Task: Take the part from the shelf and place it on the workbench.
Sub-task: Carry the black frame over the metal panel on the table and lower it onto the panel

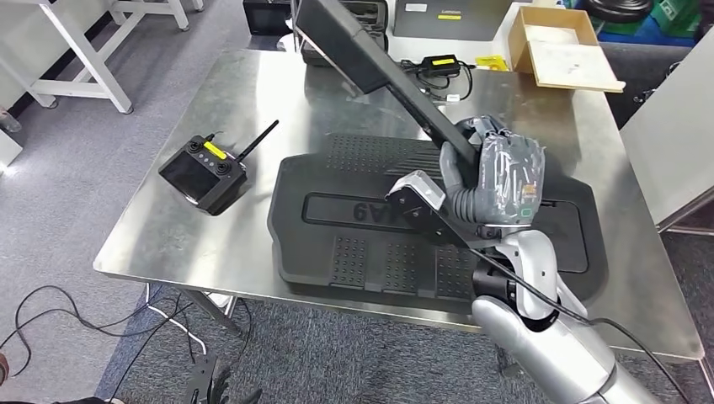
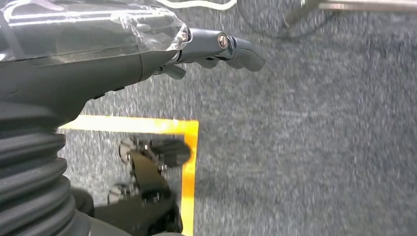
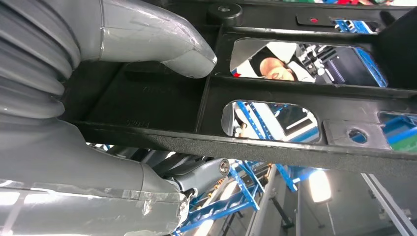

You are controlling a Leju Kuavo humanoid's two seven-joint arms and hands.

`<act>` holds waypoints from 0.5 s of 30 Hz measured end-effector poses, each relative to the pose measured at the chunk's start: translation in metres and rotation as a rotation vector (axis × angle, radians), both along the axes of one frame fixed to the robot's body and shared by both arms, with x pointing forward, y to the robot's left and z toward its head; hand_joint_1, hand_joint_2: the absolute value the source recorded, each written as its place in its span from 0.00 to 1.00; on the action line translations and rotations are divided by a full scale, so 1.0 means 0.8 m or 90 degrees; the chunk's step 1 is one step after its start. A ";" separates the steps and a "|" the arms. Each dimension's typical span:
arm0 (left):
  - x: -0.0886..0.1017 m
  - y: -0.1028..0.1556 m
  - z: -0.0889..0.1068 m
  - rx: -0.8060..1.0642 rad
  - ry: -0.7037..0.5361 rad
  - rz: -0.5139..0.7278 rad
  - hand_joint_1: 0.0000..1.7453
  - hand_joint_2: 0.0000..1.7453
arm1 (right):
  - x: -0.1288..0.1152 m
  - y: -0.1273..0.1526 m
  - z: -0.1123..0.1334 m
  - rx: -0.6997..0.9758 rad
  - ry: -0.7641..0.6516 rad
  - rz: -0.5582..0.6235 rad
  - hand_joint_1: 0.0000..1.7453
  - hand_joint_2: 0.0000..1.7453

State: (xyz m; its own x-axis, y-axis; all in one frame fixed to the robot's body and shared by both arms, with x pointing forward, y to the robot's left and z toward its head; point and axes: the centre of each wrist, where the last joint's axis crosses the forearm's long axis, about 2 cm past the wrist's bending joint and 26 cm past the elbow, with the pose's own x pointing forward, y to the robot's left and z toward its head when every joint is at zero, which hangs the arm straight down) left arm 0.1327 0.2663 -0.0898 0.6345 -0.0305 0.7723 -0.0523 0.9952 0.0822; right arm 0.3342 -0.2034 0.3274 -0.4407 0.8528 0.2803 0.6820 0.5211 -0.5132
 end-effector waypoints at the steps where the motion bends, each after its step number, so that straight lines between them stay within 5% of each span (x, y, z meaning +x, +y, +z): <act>1: 0.000 0.000 0.000 0.001 0.001 0.001 0.00 1.00 | 0.001 0.000 0.000 0.000 0.001 -0.001 1.00 1.00; 15: 0.001 -0.003 0.000 -0.004 0.000 -0.004 0.00 1.00 | 0.006 -0.007 -0.005 -0.004 0.013 -0.019 1.00 1.00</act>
State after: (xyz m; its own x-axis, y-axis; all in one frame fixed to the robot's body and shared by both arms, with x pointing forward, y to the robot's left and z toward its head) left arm 0.1333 0.2636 -0.0895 0.6338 -0.0295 0.7730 -0.0458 0.9961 0.0756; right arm 0.3390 -0.2091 0.3238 -0.4095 0.8672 0.2833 0.6863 0.4974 -0.5306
